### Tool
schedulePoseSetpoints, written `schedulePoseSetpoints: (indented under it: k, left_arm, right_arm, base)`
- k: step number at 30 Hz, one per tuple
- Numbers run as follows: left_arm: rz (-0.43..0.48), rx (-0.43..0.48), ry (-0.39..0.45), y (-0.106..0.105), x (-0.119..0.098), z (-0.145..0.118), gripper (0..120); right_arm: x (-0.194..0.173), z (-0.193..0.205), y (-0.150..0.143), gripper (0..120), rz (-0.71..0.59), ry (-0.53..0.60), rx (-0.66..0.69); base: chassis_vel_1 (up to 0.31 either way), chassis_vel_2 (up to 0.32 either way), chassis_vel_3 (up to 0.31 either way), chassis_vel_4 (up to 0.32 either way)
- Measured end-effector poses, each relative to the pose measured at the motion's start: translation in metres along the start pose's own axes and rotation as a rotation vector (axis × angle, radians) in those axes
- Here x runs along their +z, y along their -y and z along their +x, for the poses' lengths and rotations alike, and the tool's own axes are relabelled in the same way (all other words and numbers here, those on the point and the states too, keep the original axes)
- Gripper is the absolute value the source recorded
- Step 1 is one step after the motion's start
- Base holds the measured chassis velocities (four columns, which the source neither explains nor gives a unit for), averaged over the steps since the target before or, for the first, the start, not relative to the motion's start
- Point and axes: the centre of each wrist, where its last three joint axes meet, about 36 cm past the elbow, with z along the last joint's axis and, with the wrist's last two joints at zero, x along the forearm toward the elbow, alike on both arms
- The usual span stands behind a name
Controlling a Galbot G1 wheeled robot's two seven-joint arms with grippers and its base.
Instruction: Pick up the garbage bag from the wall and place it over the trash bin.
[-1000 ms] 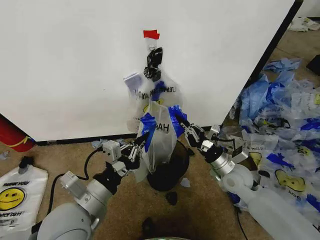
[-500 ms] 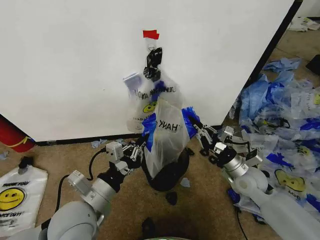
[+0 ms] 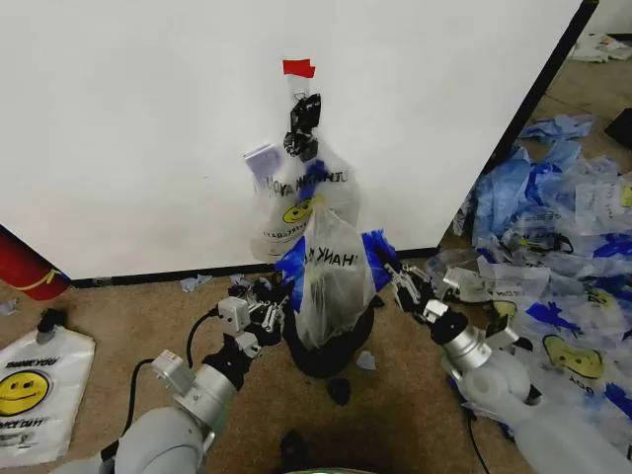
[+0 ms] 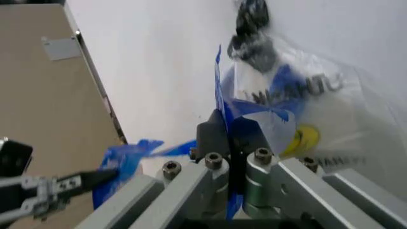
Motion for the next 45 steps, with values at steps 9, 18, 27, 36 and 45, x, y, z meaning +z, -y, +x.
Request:
schedulePoseSetpoints:
  k: [9,18,27,36,45]
  left_arm:
    - [-0.027,-0.02,-0.046,0.001,0.016,0.016,0]
    - [-0.029,-0.038,-0.067,0.003,0.025,0.024,0]
    - [-0.022,-0.055,-0.076,0.004,0.033,0.029,0]
    - [-0.037,-0.085,-0.12,-0.002,0.051,0.04,0]
    - [-0.052,-0.109,-0.156,-0.006,0.078,0.051,0]
  right_arm:
    - [0.005,0.041,-0.022,0,0.022,-0.079,0.102]
    - [-0.009,0.076,-0.051,0,0.084,-0.141,0.213]
    - [-0.004,0.095,-0.065,0,0.116,-0.179,0.268]
    - [0.017,0.109,-0.069,0,0.145,-0.214,0.32]
    - [0.03,0.123,-0.065,0,0.167,-0.224,0.371]
  base:
    - [0.0,0.0,0.0,0.0]
    - [0.0,0.0,0.0,0.0]
    - [0.0,0.0,0.0,0.0]
    - [0.0,0.0,0.0,0.0]
    - [0.0,0.0,0.0,0.0]
